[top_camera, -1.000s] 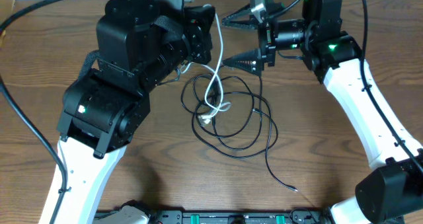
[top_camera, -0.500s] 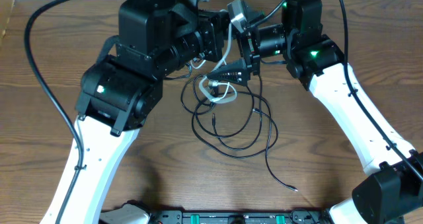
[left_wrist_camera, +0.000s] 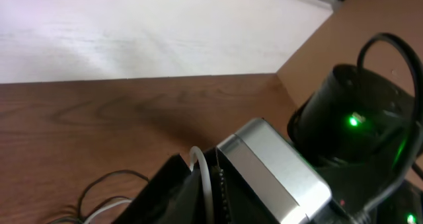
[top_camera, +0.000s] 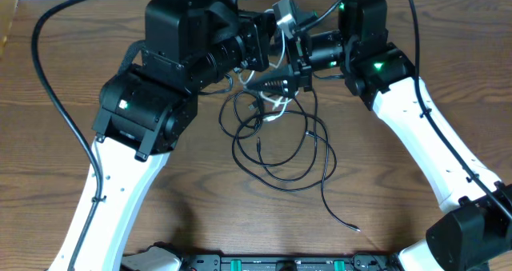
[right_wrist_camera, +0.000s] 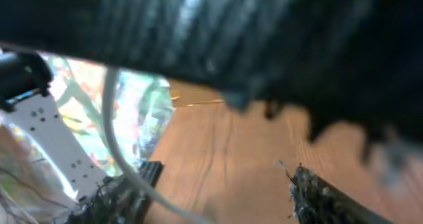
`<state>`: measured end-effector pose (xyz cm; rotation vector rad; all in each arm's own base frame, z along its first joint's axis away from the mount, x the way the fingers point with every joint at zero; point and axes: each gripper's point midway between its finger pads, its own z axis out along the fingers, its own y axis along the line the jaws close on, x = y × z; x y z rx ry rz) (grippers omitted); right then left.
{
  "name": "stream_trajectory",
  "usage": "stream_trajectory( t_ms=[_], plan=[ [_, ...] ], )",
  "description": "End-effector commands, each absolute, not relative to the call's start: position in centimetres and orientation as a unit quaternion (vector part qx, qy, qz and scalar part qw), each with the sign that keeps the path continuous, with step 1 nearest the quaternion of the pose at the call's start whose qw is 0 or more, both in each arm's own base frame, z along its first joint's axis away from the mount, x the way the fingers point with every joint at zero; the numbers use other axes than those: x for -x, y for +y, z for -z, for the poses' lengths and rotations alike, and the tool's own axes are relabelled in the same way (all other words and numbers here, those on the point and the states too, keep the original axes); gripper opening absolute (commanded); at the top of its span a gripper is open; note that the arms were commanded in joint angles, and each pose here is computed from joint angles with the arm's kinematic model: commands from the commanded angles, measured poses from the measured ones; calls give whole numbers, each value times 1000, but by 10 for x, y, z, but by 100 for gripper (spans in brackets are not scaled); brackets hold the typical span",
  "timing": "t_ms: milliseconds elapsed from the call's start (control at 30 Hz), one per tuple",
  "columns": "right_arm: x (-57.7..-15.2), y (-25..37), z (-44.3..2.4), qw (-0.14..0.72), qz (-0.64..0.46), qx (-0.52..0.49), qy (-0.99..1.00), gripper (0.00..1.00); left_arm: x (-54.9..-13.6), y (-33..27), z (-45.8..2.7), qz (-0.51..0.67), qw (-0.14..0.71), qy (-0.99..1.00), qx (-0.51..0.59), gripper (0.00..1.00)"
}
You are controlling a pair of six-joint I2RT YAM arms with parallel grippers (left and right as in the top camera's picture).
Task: Untangle cables
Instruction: 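Carry the white cable with the right gripper off to the far right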
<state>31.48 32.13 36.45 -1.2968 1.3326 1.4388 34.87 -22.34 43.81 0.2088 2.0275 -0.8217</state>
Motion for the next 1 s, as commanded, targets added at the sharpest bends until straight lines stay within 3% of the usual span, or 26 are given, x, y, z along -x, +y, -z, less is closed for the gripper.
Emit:
stream_trajectory(
  t_ms=[0,100,233,367,633,800,967],
  plan=[
    [-321,333,-364,385,-558,484,553,65,-346,-230,-449,365,451,812,-70,7],
    [-332,333,-366,391,-554,458,574,52,-347,-230,-449,368,450,811,-64,7],
    [-348,330,-367,400,-547,418,606,20,-347,-230,-450,370,451,810,-62,8],
    [-355,325,-367,400,-546,405,614,2,-347,-230,-450,369,451,810,-62,8],
    [-370,308,-364,396,-544,373,639,1,-356,-219,-448,339,468,816,-38,17],
    [-386,291,-359,391,-539,330,669,1,-361,-208,-441,310,473,825,-17,34],
    [-410,269,-356,393,-532,264,702,1,-365,-197,-435,281,478,832,2,43]
  ],
)
